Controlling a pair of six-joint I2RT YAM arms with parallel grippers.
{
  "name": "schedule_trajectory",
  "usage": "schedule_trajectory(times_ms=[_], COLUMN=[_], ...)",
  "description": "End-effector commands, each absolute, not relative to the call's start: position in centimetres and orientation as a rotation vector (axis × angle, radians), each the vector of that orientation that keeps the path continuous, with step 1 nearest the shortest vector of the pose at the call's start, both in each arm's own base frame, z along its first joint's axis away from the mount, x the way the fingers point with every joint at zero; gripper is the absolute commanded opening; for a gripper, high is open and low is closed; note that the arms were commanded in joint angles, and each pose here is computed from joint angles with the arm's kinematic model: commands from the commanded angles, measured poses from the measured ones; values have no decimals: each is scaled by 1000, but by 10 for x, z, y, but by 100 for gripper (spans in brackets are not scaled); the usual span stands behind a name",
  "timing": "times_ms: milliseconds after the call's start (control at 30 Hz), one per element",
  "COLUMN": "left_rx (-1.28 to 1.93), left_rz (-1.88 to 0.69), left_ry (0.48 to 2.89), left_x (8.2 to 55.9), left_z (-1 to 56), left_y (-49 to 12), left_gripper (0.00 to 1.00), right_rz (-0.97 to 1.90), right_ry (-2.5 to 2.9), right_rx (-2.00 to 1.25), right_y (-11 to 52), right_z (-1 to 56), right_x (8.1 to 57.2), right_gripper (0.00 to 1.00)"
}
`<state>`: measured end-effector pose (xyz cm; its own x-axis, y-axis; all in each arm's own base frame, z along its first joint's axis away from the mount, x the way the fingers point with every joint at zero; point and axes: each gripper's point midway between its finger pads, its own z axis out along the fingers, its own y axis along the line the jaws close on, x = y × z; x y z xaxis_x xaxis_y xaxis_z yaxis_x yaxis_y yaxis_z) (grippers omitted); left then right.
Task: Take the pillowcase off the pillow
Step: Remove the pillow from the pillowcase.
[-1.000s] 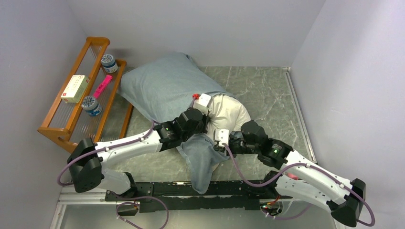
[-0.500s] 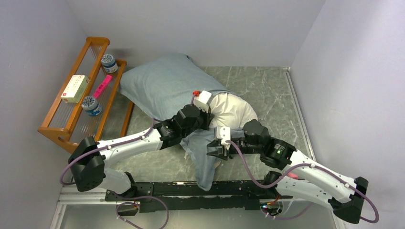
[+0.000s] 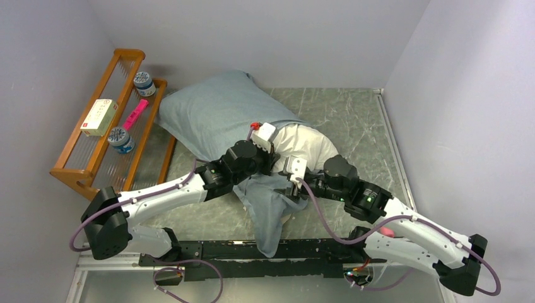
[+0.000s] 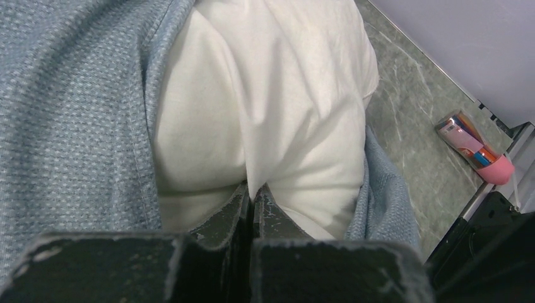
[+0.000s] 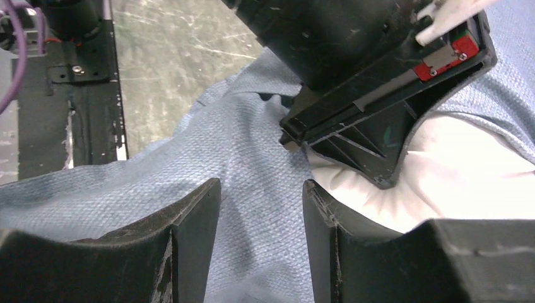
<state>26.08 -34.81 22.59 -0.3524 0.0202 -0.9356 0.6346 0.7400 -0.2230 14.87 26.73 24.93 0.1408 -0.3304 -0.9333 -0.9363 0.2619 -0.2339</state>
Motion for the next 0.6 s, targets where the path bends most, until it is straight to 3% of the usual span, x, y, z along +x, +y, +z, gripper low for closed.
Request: schedule_trajectory(times_ms=[0, 433, 500, 567], left_rx=[482, 493, 490, 486], left_rz=[-653, -661, -661, -661], left_ry=[1773, 1760, 1756, 1752], left_x=[272, 273, 273, 274], left_z=[245, 253, 256, 257], left_y=[-334, -337, -337, -338], left_gripper=[5, 5, 5, 5], right_rz=[623, 709, 748, 786], right_ry=[1391, 1441, 1449, 1463], right_rx=[-1225, -1386, -1433, -1480], right_y=[272, 284, 285, 285], right_z=[261, 214, 207, 200], right_x=[167, 154, 145, 136], right_gripper=[54, 59, 53, 37])
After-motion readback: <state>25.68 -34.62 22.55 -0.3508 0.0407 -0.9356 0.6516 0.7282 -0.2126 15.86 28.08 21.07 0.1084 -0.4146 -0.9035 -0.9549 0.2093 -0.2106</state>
